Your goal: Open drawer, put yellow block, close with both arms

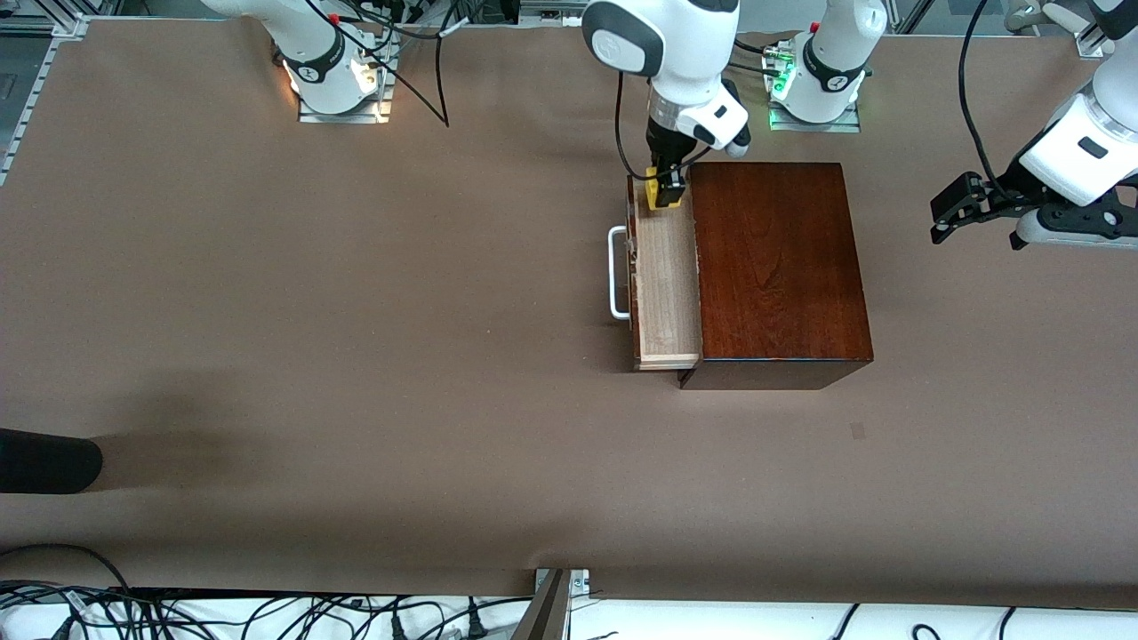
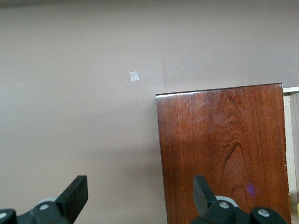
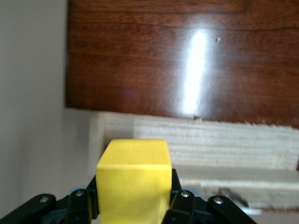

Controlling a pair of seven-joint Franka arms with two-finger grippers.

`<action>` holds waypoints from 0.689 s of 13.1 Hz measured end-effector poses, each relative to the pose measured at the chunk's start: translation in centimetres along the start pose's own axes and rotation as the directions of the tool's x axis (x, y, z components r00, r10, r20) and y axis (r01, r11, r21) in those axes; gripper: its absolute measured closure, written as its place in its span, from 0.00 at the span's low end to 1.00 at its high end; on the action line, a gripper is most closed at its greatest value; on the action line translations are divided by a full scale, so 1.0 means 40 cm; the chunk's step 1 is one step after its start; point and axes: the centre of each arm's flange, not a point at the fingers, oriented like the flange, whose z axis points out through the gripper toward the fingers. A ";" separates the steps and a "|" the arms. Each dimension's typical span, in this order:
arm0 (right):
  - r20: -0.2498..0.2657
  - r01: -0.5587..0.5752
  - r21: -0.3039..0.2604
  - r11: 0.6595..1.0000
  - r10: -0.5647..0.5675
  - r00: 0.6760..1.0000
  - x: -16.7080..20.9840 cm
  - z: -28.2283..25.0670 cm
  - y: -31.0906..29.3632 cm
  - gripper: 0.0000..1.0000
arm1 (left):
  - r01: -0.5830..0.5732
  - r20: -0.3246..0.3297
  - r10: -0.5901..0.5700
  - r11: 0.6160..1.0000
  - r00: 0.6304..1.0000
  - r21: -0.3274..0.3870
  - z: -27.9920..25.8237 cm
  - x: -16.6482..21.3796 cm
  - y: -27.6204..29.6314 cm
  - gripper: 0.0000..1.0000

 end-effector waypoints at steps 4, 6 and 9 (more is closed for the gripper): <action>0.017 0.019 -0.015 1.000 -0.019 1.000 0.005 0.059 0.005 0.44 | -0.007 -0.002 0.007 1.000 1.000 0.000 0.002 0.001 0.006 0.00; 0.028 0.026 -0.013 1.000 -0.026 0.999 0.003 0.090 0.009 0.44 | -0.011 -0.005 0.011 1.000 1.000 0.000 0.001 0.001 0.012 0.00; 0.053 0.043 -0.013 0.999 -0.042 0.998 -0.003 0.140 0.015 0.44 | -0.014 -0.007 0.014 1.000 1.000 0.000 0.001 0.002 0.015 0.00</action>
